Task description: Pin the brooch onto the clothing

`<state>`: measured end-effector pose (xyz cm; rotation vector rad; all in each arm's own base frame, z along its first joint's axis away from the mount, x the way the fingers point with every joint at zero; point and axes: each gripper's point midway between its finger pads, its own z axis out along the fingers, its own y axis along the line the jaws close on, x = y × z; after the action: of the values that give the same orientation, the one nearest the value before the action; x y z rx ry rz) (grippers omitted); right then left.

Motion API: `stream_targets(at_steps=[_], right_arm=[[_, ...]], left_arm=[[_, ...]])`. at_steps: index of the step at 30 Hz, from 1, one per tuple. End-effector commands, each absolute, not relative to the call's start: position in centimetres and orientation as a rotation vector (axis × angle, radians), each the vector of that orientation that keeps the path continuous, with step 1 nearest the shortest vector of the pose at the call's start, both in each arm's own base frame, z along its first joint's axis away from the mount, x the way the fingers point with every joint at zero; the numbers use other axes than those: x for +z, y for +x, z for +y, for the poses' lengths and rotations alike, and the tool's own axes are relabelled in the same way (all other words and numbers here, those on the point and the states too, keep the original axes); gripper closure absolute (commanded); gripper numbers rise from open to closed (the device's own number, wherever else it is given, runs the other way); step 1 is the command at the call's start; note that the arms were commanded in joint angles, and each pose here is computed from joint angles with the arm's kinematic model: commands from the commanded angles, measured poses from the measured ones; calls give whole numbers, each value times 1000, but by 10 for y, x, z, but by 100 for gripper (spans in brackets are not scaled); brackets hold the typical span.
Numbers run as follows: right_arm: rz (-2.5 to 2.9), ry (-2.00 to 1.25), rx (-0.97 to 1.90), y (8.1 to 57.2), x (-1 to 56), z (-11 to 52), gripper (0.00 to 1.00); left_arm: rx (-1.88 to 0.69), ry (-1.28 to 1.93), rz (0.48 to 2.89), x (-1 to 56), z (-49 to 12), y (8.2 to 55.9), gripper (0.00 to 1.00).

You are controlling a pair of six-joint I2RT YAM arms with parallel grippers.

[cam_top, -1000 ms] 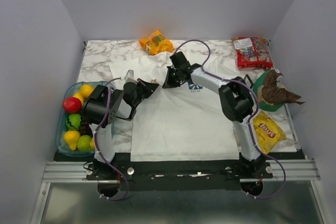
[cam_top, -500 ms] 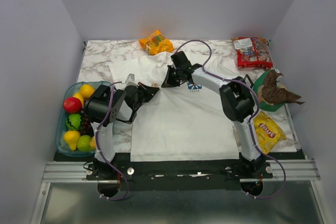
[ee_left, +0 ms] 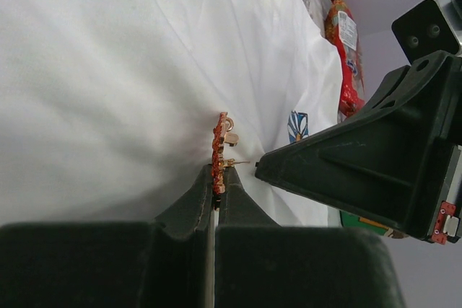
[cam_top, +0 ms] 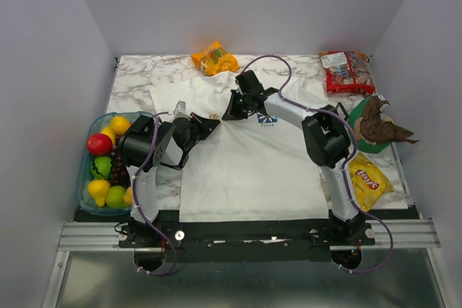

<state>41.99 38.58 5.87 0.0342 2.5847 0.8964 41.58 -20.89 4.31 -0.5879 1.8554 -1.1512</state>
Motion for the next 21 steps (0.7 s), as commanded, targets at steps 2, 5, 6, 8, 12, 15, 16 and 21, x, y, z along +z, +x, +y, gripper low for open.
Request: stream_targets(at_steps=[2, 5, 6, 8, 12, 15, 16, 21], right_arm=[[2544, 9, 976, 418, 77, 394, 99], [2539, -5, 985, 418, 82, 394, 99], [2539, -7, 985, 418, 84, 393, 98], [2519, -10, 964, 421, 95, 387, 85], [2480, 4, 907, 426, 115, 367, 59], [2464, 30, 867, 431, 119, 350, 49], [2465, 41, 856, 433, 118, 345, 48], [2503, 83, 830, 435, 100, 330, 46]], left_arm=[[-1224, -514, 1828, 53, -223, 418, 100], [-1239, -504, 1826, 52, -225, 418, 100], [-1240, -505, 1822, 53, -225, 418, 100], [-1232, -518, 1827, 50, -223, 416, 100], [-1226, -521, 1839, 45, -223, 416, 100], [-1229, -525, 1839, 45, -223, 415, 100], [-1228, -523, 1838, 45, -223, 416, 100], [-1230, -519, 1838, 44, -224, 415, 100]])
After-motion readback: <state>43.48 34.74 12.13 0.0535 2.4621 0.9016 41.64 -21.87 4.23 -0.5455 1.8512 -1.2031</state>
